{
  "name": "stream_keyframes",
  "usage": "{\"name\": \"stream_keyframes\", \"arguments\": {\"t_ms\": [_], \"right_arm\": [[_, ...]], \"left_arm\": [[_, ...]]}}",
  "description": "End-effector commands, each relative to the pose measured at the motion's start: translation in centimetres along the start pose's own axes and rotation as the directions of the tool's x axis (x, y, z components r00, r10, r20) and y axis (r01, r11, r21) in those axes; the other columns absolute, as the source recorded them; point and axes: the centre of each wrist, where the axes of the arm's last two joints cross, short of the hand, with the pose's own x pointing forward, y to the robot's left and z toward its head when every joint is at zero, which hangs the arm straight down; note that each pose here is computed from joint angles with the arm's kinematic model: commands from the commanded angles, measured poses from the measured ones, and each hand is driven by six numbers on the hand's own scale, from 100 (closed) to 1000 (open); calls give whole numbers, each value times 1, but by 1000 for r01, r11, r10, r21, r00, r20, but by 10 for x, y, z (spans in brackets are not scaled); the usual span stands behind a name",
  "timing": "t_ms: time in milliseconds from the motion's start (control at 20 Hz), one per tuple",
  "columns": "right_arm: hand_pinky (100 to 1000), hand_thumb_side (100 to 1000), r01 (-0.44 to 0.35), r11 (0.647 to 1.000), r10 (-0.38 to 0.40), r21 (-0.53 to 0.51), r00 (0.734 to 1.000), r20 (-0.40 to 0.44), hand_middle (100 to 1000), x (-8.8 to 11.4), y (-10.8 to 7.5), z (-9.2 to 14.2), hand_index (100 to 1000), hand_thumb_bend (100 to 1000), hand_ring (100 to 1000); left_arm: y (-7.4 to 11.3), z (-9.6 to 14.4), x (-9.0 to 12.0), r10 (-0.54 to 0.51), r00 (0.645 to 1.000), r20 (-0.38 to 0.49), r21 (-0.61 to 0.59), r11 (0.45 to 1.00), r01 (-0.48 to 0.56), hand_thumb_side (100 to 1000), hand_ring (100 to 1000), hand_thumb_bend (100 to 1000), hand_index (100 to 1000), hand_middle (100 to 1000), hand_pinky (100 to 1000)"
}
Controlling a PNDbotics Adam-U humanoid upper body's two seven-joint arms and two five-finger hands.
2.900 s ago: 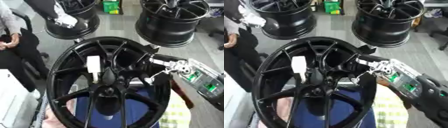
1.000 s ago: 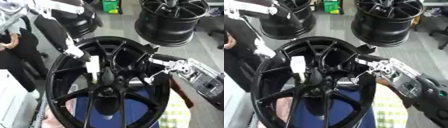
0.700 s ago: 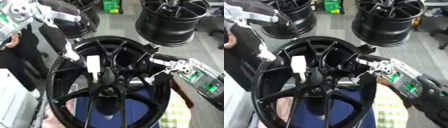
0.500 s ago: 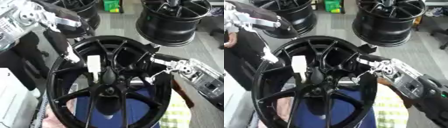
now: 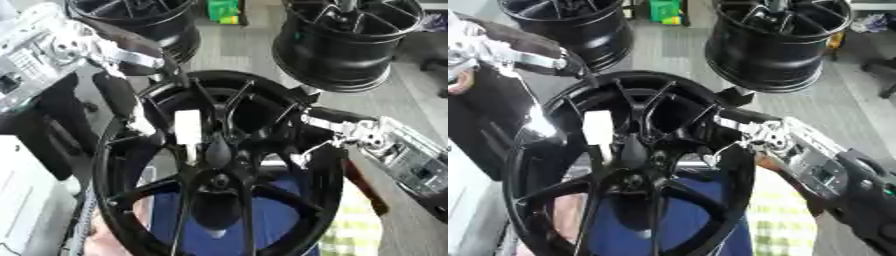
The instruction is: Pull the pin out of the wheel hub.
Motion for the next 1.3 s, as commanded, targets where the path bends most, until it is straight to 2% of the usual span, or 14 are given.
{"name": "stream_keyframes", "arguments": {"t_ms": [50,350,800,1300], "right_arm": [[802,196,-13,1000,13,-12,1000,11,616,4,-4,1,711,100,698],[802,195,-13,1000,13,-13,1000,13,616,5,-3,1,711,100,698],[802,200,-8,1000,8,-12,1000,14,616,4,-1,1,711,100,698],[802,207,-6,1000,7,-14,1000,16,616,5,-1,0,711,100,697]], "left_arm": [[6,4,3,-11,1000,20,9,1000,11,379,921,600,931,845,894],[7,4,12,-17,998,54,3,1000,17,400,924,602,931,845,894],[2,-1,4,-61,997,-42,-5,998,61,380,923,654,932,838,897],[-3,-5,-1,-65,996,-59,-20,998,64,404,920,651,917,827,895]]}}
